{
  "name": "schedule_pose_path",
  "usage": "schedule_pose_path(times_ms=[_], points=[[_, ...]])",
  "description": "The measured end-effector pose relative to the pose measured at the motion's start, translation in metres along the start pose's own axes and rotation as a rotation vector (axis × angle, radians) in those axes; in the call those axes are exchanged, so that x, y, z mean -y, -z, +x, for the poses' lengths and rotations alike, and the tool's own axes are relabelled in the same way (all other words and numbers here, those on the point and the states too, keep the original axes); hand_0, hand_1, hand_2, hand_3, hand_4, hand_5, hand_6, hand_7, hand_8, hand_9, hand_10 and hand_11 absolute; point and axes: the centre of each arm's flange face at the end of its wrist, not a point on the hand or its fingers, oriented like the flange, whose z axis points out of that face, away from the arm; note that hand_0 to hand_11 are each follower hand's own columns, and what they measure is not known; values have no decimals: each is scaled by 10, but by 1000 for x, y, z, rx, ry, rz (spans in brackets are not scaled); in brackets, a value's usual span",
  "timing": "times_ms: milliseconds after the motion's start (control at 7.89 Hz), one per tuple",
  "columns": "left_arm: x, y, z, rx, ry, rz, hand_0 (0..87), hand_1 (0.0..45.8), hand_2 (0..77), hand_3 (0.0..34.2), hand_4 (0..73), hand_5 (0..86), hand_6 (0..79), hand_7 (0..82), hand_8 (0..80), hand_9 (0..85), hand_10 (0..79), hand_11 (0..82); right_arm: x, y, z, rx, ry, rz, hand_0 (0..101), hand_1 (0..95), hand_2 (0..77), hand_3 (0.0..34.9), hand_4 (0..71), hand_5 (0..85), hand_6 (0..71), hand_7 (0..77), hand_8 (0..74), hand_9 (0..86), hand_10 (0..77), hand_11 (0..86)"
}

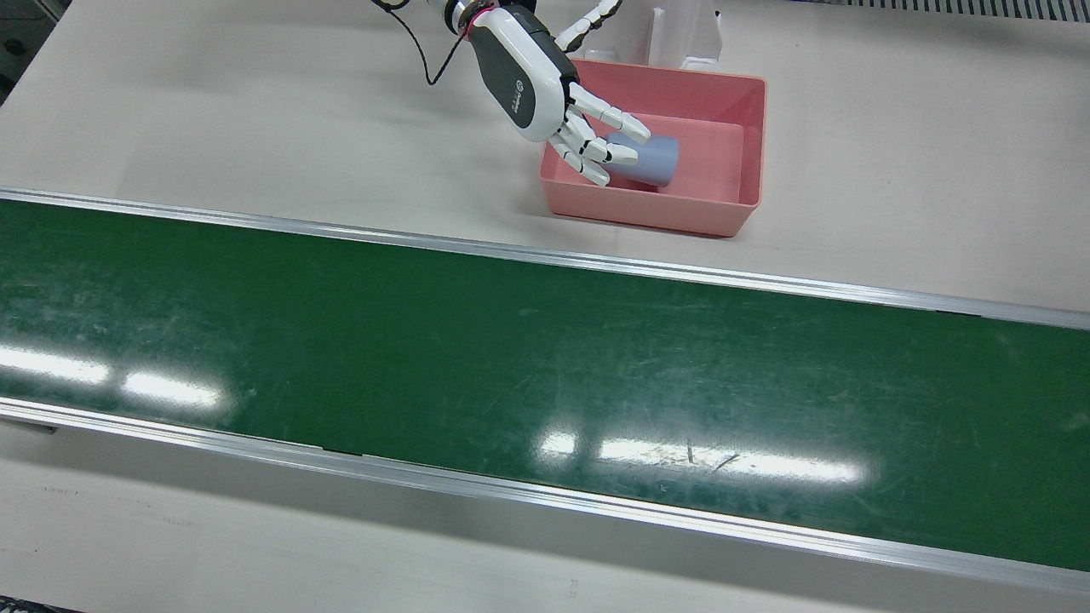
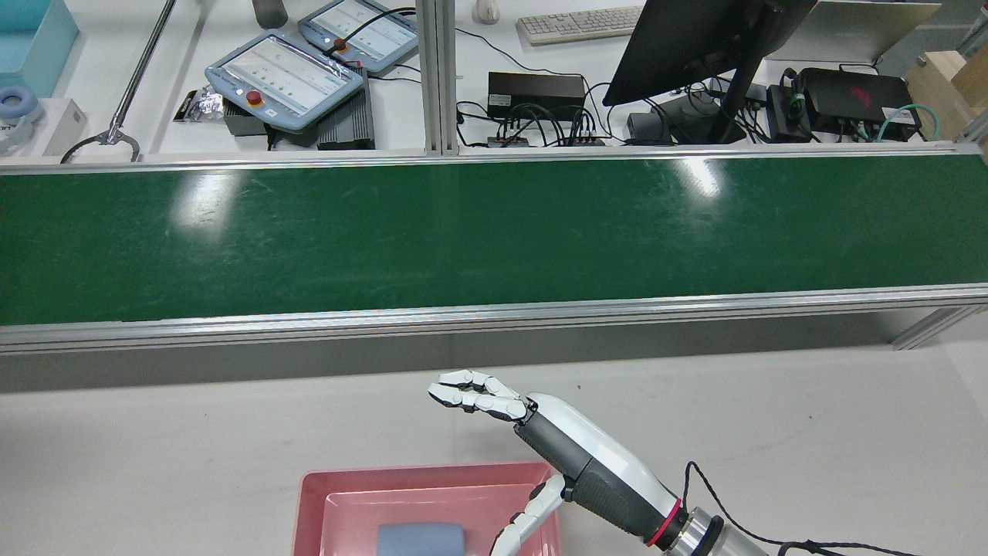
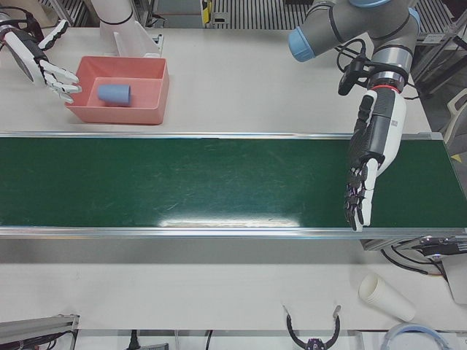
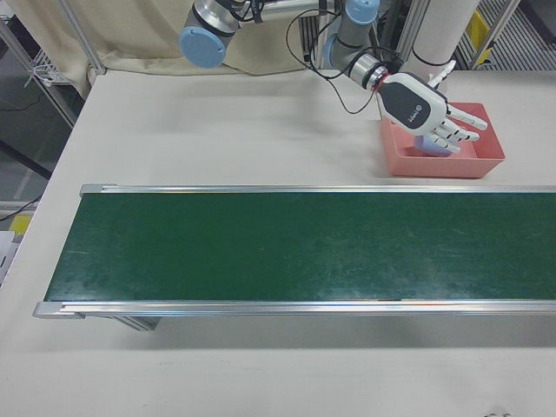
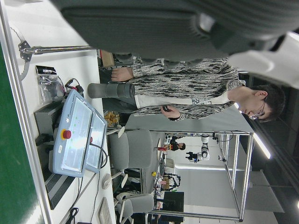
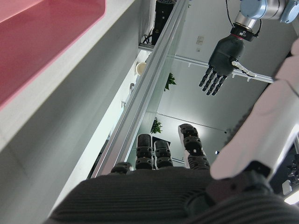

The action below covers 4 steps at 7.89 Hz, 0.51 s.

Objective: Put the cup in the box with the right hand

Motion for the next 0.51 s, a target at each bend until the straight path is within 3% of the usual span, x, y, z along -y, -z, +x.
schedule_pose_path(times_ms=[127, 254, 380, 507], points=[[0, 0, 0, 0, 0, 0, 0, 5, 5, 0, 11, 5, 5, 5, 0, 0, 0, 0, -1, 0, 0, -3, -3, -4, 422, 60, 5, 0, 0, 22, 5, 251, 33, 316, 5, 93], [0, 0, 0, 0, 0, 0, 0, 5, 5, 0, 11, 5, 0, 5, 0, 0, 0, 0, 2, 0, -6, 6, -12, -3, 421, 60, 5, 0, 0, 22, 5, 44, 5, 164, 0, 11], [0, 0, 0, 0, 0, 0, 0, 5, 5, 0, 11, 5, 5, 5, 0, 0, 0, 0, 16, -1, -24, 32, -25, 13, 434, 65, 5, 81, 0, 22, 5, 11, 5, 5, 0, 11], [0, 0, 0, 0, 0, 0, 0, 5, 5, 0, 11, 5, 0, 5, 0, 0, 0, 0, 41, 0, -53, 73, -43, 45, 434, 65, 5, 81, 0, 22, 5, 11, 5, 5, 0, 11]])
